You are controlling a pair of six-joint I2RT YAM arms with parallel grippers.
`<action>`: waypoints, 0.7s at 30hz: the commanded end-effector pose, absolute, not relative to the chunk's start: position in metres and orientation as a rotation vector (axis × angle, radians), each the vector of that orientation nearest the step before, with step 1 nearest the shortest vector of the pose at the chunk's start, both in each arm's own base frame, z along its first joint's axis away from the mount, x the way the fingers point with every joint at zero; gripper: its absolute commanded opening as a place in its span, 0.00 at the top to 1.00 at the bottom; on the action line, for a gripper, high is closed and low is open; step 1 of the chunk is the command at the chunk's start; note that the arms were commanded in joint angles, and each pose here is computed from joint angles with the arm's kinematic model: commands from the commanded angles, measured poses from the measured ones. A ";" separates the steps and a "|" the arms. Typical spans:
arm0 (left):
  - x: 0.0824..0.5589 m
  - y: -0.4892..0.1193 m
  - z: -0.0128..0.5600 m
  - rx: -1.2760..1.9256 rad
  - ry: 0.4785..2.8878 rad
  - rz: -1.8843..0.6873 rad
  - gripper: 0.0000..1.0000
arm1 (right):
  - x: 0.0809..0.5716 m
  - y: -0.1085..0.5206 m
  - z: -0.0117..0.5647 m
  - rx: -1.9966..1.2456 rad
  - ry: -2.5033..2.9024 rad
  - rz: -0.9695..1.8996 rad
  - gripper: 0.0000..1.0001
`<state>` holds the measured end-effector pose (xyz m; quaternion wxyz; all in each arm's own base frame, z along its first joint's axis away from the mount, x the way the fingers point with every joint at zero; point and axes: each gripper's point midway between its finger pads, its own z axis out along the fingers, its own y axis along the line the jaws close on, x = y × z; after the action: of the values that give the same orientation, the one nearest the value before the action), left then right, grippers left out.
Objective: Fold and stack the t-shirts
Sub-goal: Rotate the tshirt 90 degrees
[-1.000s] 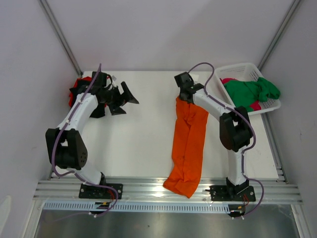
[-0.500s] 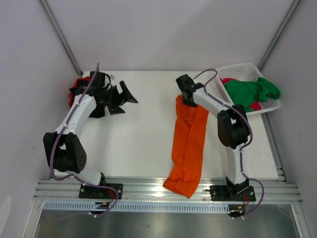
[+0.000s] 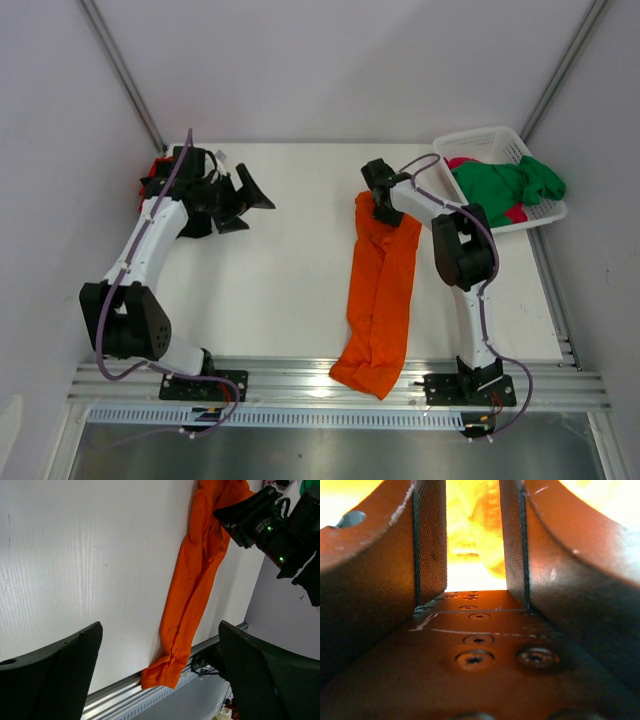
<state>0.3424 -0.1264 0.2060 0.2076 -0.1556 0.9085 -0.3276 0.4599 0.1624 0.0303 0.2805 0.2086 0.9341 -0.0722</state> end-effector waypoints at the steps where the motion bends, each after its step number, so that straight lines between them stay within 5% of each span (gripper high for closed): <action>1: 0.332 -0.129 0.225 -0.389 2.477 -0.961 0.00 | 0.460 0.172 0.014 0.587 2.546 -0.137 0.62; 21: 0.324 -0.127 0.240 -0.375 2.447 -0.948 0.00 | 0.462 0.288 -0.009 0.366 2.631 0.106 0.63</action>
<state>0.3276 -0.1279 0.2235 0.2198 -0.1471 0.9032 -0.3381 0.4881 0.2525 0.0278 0.2928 0.1632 0.9419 0.0211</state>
